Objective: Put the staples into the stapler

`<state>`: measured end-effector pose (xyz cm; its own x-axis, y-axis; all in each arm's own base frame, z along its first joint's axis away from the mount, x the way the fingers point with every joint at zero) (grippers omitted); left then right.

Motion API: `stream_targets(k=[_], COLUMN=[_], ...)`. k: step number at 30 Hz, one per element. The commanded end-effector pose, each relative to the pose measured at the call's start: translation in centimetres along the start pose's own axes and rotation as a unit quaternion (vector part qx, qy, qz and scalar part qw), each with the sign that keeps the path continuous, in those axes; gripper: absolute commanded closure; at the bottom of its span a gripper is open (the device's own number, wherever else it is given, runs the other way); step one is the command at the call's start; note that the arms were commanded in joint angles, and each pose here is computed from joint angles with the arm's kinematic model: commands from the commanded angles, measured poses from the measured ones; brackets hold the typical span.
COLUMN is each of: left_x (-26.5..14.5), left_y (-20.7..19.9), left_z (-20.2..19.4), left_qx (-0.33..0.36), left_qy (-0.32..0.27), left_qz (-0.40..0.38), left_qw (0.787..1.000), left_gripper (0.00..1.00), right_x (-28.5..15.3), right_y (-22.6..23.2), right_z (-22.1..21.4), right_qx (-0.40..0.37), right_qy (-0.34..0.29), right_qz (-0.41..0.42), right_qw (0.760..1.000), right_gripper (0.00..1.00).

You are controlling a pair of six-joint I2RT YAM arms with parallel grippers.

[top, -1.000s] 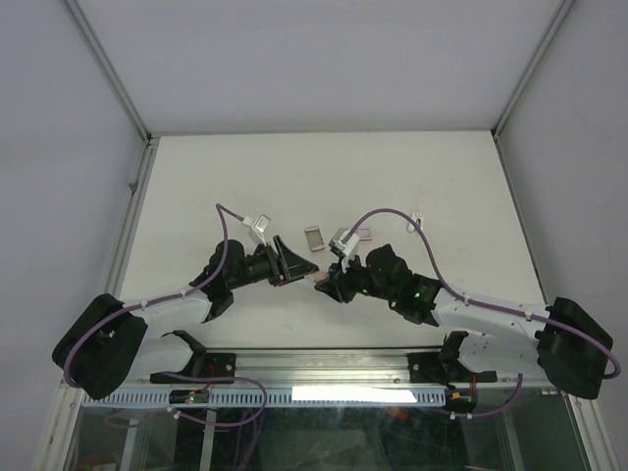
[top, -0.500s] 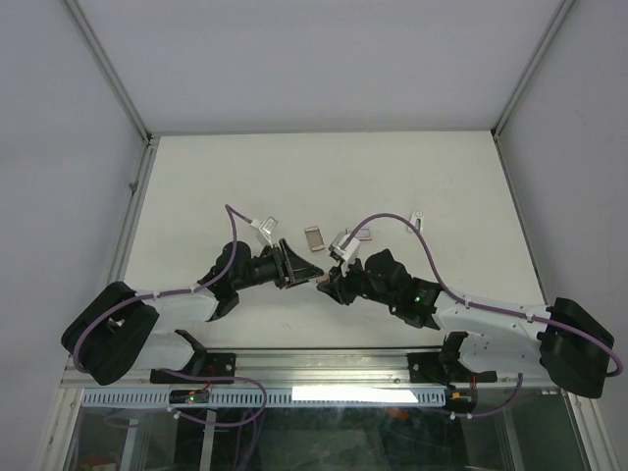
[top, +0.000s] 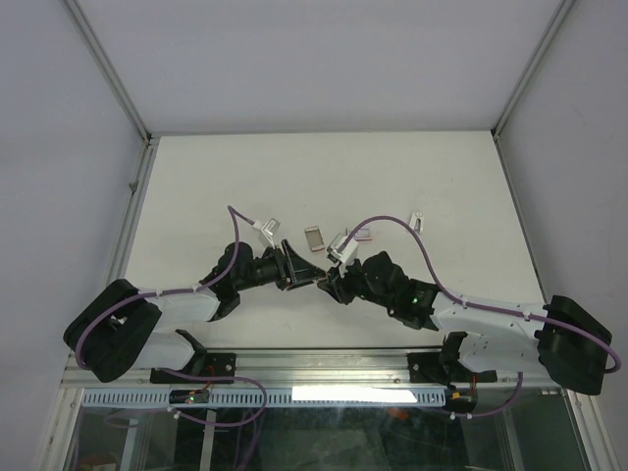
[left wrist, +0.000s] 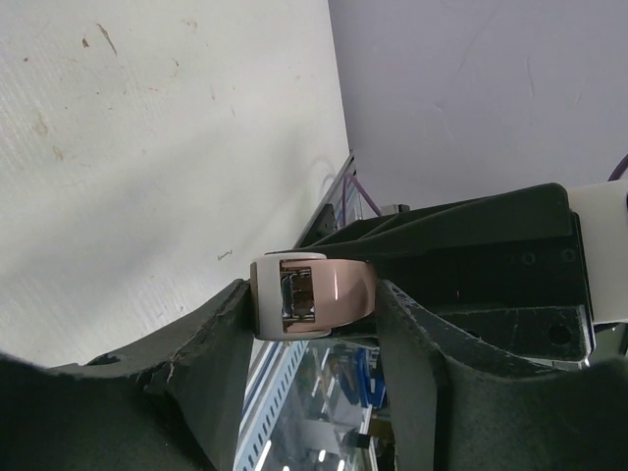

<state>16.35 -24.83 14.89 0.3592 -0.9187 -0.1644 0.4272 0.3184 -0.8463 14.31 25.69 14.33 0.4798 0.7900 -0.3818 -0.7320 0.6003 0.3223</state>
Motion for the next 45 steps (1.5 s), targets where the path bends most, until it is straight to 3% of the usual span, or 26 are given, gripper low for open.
stream_targets(k=[1, 9, 15, 18, 21, 26, 30, 38, 42, 45], left_x=[0.3, 0.2, -0.1, -0.3, -0.5, -1.3, -1.9, -2.9, -3.3, -3.5], left_y=[-2.2, -2.6, -3.2, -3.3, -3.4, -4.4, -5.5, -7.1, -7.7, -8.0], left_z=[0.6, 0.9, 1.5, 1.7, 1.9, 2.2, 2.7, 2.8, 2.7, 2.7], left_qx=[0.016, 0.016, 0.009, 0.018, 0.036, 0.071, 0.097, 0.138, 0.153, 0.157], left_qy=[0.006, -0.007, -0.037, -0.047, -0.052, -0.072, -0.088, -0.092, -0.091, -0.089], left_qz=[-0.050, -0.056, -0.068, -0.065, -0.065, -0.085, -0.102, -0.131, -0.148, -0.155], left_qw=[0.999, 0.998, 0.997, 0.997, 0.996, 0.991, 0.986, 0.977, 0.973, 0.971], left_gripper=[0.49, 0.68, 0.74, 0.79, 0.81, 0.83, 0.82, 0.84, 0.84, 0.84], right_x=[0.3, 0.3, -0.9, -2.0, -3.2, -4.0, -4.7, -4.8, -4.3, -4.2], right_y=[0.3, 0.5, 1.2, 1.4, 1.9, 2.7, 3.9, 5.5, 5.9, 5.9], right_z=[2.6, 2.3, 2.4, 2.9, 4.3, 6.4, 7.8, 8.2, 7.8, 7.9], right_qx=[-0.012, -0.012, -0.012, -0.003, 0.038, 0.152, 0.236, 0.260, 0.271, 0.275], right_qy=[-0.057, -0.052, -0.042, -0.053, -0.068, -0.050, -0.059, -0.015, 0.027, 0.021], right_qz=[-0.008, -0.003, 0.025, 0.030, 0.046, 0.089, 0.175, 0.263, 0.277, 0.277], right_qw=[0.998, 0.999, 0.999, 0.998, 0.996, 0.983, 0.954, 0.929, 0.921, 0.921], right_gripper=[1.00, 0.98, 0.28, 0.13, 0.06, 0.04, 0.04, 0.05, 0.12, 0.31])
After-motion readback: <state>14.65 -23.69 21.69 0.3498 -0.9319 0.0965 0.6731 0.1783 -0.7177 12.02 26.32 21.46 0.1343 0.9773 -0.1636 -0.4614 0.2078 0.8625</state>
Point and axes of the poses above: each gripper's point midway between its finger pads, its own x axis out along the fingers, its own y axis along the line the jaws close on, z = x × y, the point moved 6 cm from there along -x, back along the fingers, and after that the axes turned 15 degrees about x, right-handed, at the moved point
